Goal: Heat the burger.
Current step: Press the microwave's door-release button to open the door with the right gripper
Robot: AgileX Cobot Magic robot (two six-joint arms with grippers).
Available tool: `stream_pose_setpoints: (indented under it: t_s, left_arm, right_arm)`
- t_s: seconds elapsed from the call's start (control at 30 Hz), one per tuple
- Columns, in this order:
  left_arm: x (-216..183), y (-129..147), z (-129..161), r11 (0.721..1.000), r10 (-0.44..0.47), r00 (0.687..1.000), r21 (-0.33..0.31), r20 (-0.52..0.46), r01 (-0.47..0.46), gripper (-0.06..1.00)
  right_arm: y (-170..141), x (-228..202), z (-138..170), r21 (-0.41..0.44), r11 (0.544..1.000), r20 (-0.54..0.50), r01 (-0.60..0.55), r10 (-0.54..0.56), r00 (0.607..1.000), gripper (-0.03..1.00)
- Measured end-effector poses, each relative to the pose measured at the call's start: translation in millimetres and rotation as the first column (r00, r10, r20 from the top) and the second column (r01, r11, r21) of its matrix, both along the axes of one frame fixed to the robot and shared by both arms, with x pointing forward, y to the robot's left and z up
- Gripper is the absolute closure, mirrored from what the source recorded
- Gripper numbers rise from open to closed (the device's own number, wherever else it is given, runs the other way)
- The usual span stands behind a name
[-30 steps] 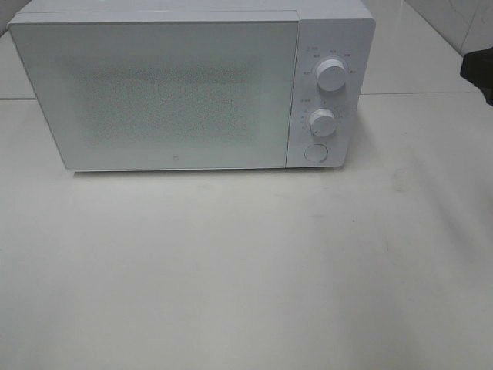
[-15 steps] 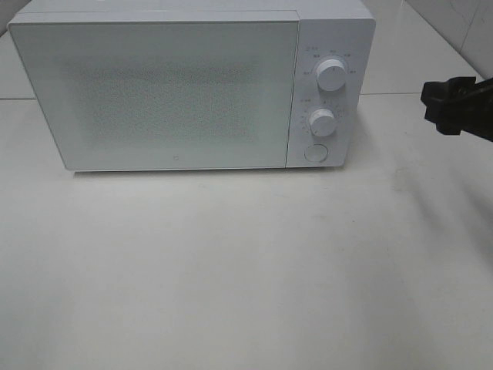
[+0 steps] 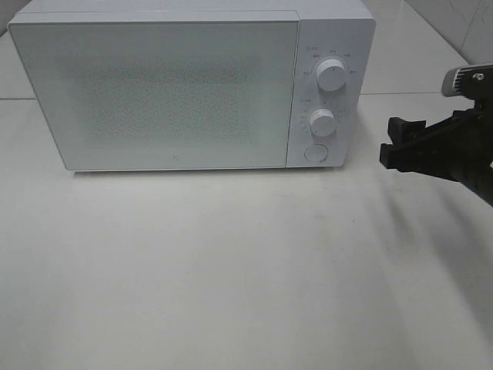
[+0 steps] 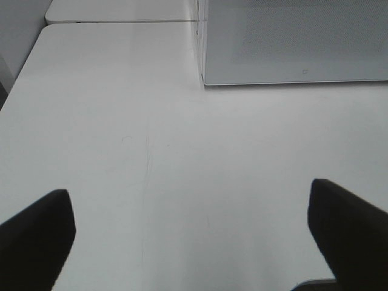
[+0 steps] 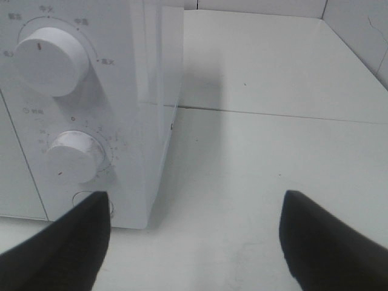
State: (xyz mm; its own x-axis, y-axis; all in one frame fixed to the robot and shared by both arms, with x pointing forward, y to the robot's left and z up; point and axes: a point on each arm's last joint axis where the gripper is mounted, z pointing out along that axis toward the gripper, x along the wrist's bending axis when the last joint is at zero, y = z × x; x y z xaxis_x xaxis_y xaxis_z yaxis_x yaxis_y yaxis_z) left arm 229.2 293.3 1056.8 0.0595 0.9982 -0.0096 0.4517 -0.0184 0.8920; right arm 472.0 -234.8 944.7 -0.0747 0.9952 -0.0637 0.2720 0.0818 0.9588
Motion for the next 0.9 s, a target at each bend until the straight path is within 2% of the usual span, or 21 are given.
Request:
stream_pose_setpoints:
  t_s: [0.47, 0.6, 0.9]
  left_arm:
    - [0, 0, 0, 1.000, 0.000, 1.000, 0.000, 0.000, 0.000, -0.04]
    - [0, 0, 0, 1.000, 0.000, 1.000, 0.000, 0.000, 0.000, -0.04]
    - [0, 0, 0, 1.000, 0.000, 1.000, 0.000, 0.000, 0.000, -0.04]
  right_arm:
    - [41, -9, -27, 0.000, 1.000, -0.022, 0.025, -0.025, 0.999, 0.22]
    - [55, -7, -32, -0.005, 1.000, -0.027, -0.001, 0.001, 1.000, 0.22]
    - [58, -6, -35, -0.002, 1.000, -0.034, 0.007, -0.007, 0.999, 0.22]
